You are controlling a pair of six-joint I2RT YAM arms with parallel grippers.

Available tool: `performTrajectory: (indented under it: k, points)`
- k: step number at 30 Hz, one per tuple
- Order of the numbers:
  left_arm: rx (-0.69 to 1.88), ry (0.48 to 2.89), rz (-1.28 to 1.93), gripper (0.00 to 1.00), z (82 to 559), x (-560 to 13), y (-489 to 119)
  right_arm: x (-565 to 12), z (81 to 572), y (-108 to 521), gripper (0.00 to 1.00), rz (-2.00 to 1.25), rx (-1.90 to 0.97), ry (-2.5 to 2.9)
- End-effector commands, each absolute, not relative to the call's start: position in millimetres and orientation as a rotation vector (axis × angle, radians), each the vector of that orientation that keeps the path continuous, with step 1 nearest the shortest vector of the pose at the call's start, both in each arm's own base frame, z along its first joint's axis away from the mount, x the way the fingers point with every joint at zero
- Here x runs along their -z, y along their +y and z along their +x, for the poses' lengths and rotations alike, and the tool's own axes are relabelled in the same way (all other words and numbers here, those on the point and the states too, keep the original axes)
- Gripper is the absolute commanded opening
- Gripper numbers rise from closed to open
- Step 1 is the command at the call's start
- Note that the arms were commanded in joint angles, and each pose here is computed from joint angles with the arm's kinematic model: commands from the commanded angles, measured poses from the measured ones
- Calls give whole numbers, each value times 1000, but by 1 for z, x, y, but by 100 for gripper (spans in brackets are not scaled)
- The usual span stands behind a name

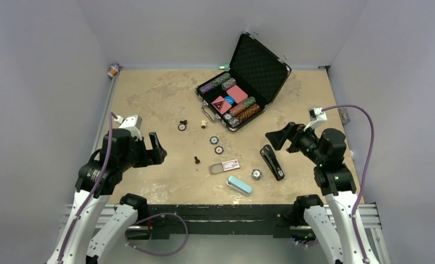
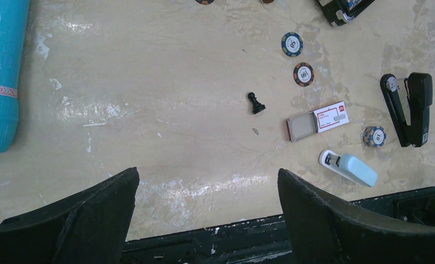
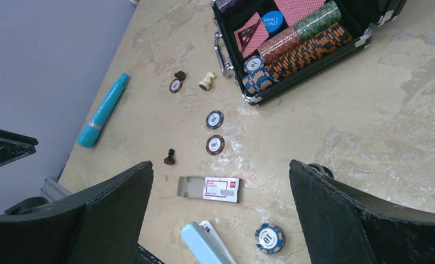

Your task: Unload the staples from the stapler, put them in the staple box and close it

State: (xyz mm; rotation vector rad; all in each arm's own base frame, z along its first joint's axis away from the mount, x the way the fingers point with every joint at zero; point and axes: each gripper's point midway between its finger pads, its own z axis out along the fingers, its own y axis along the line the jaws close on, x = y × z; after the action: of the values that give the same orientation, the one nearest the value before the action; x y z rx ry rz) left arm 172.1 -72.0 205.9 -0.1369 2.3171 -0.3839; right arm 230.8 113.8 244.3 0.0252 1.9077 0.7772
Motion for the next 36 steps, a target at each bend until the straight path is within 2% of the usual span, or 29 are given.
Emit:
performTrajectory:
  k: [1, 13, 22, 27, 36]
  points:
    - [375, 2267, -119, 100, 177, -221, -70, -258, 232, 109, 99, 58, -765, 1827]
    - [379, 2261, -117, 100, 177, -222, -70, -222, 228, 122, 99, 116, -862, 1956]
    - [372, 2268, -129, 100, 179, -220, -68, -219, 222, 167, 99, 85, -844, 2058]
    - [367, 2267, -134, 100, 179, -220, -67, -205, 201, 194, 99, 34, -860, 2115]
    - [368, 2274, -131, 100, 180, -219, -68, -148, 144, 246, 99, -60, -876, 2295]
